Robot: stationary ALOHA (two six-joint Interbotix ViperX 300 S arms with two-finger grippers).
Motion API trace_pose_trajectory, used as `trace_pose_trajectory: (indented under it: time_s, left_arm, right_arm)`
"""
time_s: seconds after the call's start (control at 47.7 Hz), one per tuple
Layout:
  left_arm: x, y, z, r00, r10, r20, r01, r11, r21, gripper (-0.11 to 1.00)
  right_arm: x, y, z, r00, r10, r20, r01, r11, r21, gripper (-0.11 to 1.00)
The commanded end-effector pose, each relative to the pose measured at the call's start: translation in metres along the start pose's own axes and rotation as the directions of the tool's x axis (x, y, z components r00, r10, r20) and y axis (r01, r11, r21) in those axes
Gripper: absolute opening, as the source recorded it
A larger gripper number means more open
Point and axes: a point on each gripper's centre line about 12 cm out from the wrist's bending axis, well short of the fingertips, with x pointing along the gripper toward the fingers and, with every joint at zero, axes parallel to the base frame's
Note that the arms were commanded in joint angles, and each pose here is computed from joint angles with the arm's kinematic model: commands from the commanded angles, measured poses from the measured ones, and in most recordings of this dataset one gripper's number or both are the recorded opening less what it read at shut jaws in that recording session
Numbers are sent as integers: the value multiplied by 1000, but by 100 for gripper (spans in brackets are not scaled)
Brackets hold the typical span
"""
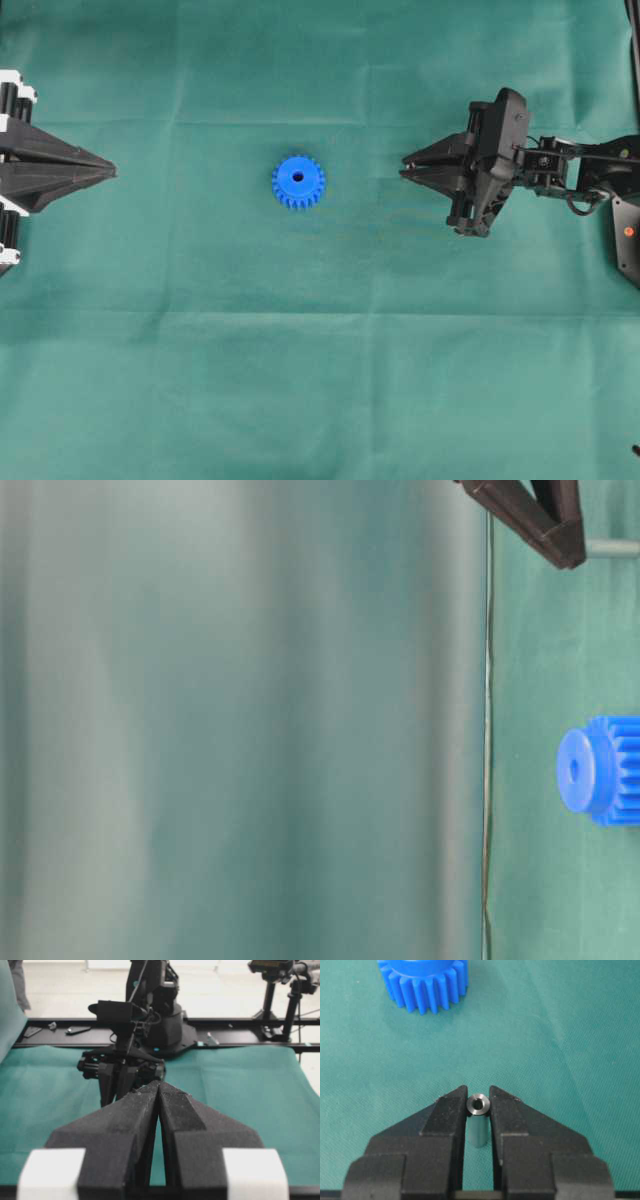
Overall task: Insert the shaft placed at a random location into the center hole of the small gear at another random location.
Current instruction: 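Lift the shaft with the right gripper and carry it left toward the blue gear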
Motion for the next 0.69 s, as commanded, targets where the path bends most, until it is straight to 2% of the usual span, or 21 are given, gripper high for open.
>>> trace_pose_trajectory:
  time_s: [0.0,0.273,0.671]
  left_arm:
    - [3,0,10,1000,-2,25,2,1000,1,0]
    - [3,0,10,1000,-2,26,2,1000,0,0]
    - [4,0,8,1000,-2,18,2,1000,-2,0]
  right_arm:
    - [-2,2,24,998,8,66,-8,1000,-12,13]
    - [-20,4,63,998,20,57,-20,1000,-17,13]
    - [-16,4,73,999,21,47,-20,1000,-17,13]
